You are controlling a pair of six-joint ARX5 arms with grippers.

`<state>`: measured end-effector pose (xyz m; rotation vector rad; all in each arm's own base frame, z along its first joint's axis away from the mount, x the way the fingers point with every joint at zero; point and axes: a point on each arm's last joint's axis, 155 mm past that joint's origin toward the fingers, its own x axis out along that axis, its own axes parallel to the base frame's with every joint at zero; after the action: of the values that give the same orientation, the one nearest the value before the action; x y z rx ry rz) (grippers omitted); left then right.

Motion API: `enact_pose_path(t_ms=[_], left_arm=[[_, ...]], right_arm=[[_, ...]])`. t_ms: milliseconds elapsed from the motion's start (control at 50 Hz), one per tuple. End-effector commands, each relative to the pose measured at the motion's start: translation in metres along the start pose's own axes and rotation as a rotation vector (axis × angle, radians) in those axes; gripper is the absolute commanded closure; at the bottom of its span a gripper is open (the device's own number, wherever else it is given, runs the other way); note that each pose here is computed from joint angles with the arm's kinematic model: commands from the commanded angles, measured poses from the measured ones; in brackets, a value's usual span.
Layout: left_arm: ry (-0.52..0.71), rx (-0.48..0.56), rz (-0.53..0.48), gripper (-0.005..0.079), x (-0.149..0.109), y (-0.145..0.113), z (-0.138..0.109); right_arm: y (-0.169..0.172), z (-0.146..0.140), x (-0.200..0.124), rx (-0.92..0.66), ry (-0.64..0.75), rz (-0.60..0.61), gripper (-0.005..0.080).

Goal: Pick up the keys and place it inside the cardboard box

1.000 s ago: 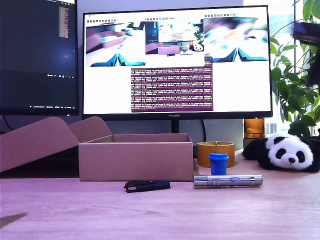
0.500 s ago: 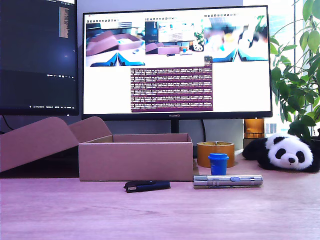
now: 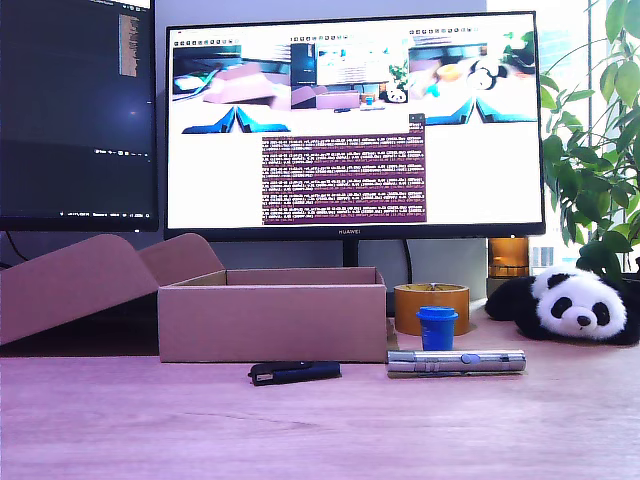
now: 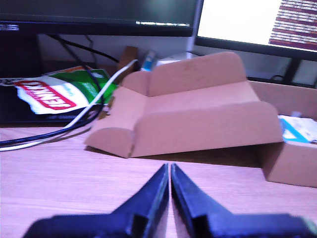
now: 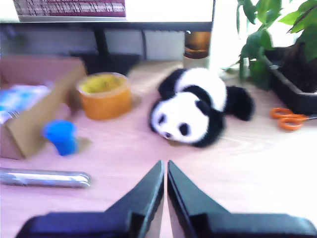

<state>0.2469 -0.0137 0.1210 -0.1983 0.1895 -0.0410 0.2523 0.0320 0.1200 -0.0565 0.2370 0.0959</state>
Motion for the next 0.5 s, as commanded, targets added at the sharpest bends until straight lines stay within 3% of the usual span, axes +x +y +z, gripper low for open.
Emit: enact_pose_path(t_ms=[0,160,480], left_arm=[[0.004,-0.001,-0.001,0.0764,0.002,0.001,-0.006],[0.010,0.004,-0.024,0.0764,0.002,-0.005,-0.007],[0.012,0.004,-0.029,0.0764,0.002,-0.006,-0.008]], right_arm=[[-0.005,0.000,0.000,-0.004,-0.013,-0.023,0.0765],[-0.005,-0.002,0.000,0.004,-0.004,-0.024,0.0765],[-0.004,-0.035,-0.002,-0.012,0.126,-0.022,0.0765]])
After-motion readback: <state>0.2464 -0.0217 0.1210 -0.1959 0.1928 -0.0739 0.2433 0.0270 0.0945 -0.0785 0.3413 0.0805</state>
